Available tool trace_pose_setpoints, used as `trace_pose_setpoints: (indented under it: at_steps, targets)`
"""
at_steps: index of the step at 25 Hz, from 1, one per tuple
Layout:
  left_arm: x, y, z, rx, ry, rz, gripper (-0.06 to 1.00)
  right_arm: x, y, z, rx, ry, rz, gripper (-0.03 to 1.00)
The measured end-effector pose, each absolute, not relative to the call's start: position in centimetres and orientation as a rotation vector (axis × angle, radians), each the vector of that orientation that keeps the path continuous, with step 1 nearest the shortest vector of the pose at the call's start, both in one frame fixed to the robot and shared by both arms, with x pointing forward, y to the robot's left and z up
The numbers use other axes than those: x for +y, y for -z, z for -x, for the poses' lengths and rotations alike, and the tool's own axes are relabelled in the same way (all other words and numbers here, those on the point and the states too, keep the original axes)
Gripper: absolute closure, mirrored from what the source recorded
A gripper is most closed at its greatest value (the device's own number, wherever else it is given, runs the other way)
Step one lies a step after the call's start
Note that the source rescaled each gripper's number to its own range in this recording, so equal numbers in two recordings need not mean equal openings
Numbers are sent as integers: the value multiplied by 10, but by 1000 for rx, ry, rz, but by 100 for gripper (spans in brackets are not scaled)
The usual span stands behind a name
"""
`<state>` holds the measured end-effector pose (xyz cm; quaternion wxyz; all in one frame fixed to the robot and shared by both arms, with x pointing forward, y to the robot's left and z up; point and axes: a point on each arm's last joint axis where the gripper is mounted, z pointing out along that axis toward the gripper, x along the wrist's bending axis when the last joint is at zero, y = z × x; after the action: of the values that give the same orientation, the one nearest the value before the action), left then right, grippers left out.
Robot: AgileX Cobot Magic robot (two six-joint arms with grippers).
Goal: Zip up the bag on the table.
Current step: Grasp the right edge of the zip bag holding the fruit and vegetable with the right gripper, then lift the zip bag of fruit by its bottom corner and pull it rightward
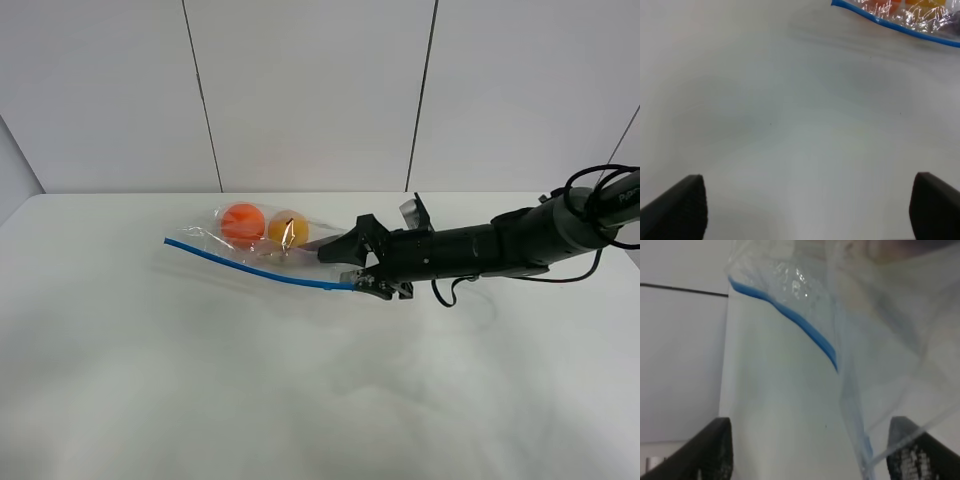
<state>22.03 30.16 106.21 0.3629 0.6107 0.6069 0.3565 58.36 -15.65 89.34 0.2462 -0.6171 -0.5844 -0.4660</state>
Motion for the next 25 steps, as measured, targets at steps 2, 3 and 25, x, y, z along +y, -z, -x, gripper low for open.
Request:
trace_pose_setpoints:
  at_steps: [2,3,25]
  targets:
    - [302,-1062,-220,1558,-921,-1577,-6,-157,-893,-584,-1595,1271,1693,12]
    - [302,-1062,-220,1558,-921,-1577,-6,-157,-893,-584,-1594,1271,1695,12]
    - [302,-1062,-220,1559,-921,-1577,-6,-161,-888,-587,-1635,1258,1772,97]
